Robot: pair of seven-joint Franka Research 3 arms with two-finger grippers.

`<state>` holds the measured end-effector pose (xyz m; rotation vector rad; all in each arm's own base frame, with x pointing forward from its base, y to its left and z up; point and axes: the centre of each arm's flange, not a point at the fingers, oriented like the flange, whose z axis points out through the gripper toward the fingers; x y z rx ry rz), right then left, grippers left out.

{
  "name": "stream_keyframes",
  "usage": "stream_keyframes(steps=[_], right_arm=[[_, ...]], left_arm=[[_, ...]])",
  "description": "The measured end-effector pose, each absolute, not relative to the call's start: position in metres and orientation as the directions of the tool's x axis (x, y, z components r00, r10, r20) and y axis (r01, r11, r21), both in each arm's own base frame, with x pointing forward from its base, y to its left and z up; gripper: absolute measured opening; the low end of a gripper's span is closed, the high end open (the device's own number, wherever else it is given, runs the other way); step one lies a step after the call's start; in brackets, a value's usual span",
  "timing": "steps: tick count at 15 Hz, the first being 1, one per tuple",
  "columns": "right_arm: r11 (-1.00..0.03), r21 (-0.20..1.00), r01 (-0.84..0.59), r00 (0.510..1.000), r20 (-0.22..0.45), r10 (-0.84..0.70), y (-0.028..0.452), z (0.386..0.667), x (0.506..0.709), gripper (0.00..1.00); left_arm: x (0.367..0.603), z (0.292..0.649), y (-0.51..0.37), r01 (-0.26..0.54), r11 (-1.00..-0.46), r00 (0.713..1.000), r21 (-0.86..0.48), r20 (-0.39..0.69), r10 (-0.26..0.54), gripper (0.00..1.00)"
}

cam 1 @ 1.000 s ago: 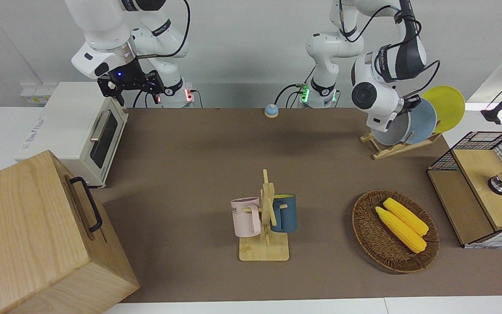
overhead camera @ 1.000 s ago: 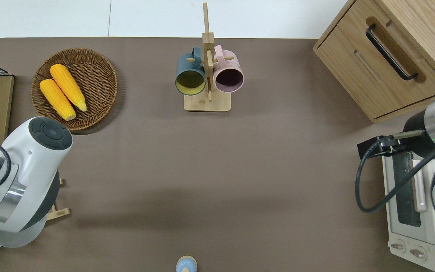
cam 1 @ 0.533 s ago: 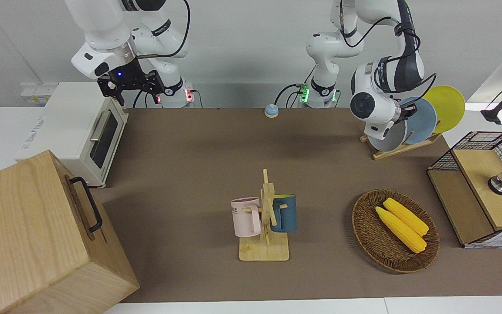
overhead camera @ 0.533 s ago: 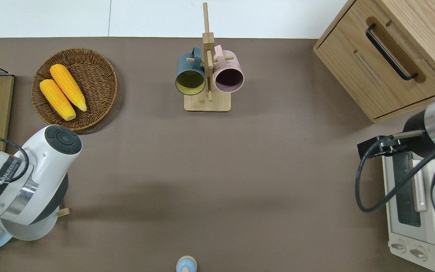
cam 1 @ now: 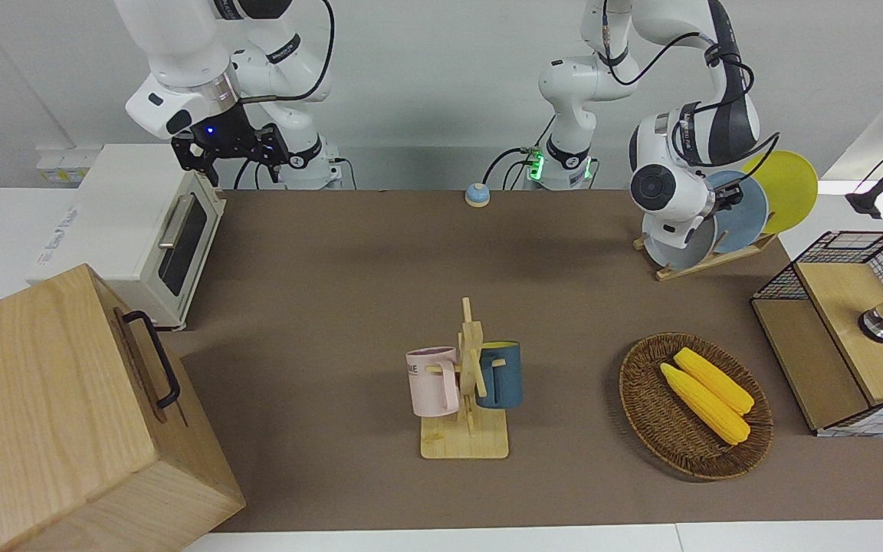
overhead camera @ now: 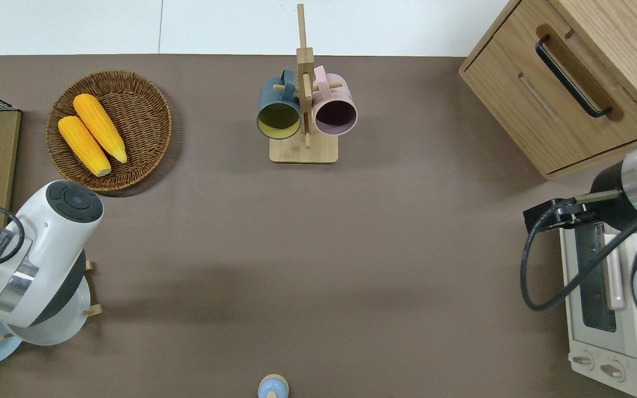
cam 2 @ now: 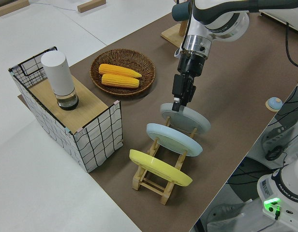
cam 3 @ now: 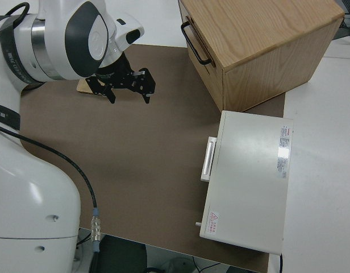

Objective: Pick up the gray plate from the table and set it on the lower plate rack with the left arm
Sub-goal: 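Lower the gray plate upright into the rack's lower slot, then open the left gripper and withdraw it from the plate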

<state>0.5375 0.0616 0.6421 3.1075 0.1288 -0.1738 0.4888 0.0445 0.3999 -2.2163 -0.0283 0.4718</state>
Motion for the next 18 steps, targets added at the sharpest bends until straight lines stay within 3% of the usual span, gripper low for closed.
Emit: stream_keyframes(steps=[3, 9, 12, 18], right_arm=[[-0.996, 0.022, 0.084, 0.990, -0.112, 0.081, 0.062, 0.642, 0.537, 0.99], [-0.996, 0.022, 0.084, 0.990, -0.112, 0.081, 0.062, 0.642, 0.537, 0.99], [-0.996, 0.022, 0.084, 0.990, -0.112, 0.081, 0.062, 0.642, 0.537, 0.99], [-0.996, 0.022, 0.084, 0.990, -0.112, 0.081, 0.062, 0.642, 0.537, 0.99]], left_arm=[[0.488, 0.400, 0.044, -0.147, -0.655, 0.925, -0.741, -0.337, 0.174, 0.59], [0.491, 0.440, 0.030, -0.090, -0.769, 0.932, -0.633, -0.327, 0.160, 0.64], [0.496, 0.479, 0.019, -0.065, -0.819, 0.938, -0.570, -0.315, 0.145, 0.89], [0.506, 0.533, 0.000, -0.013, -0.905, 0.957, -0.426, -0.267, 0.112, 0.96]])
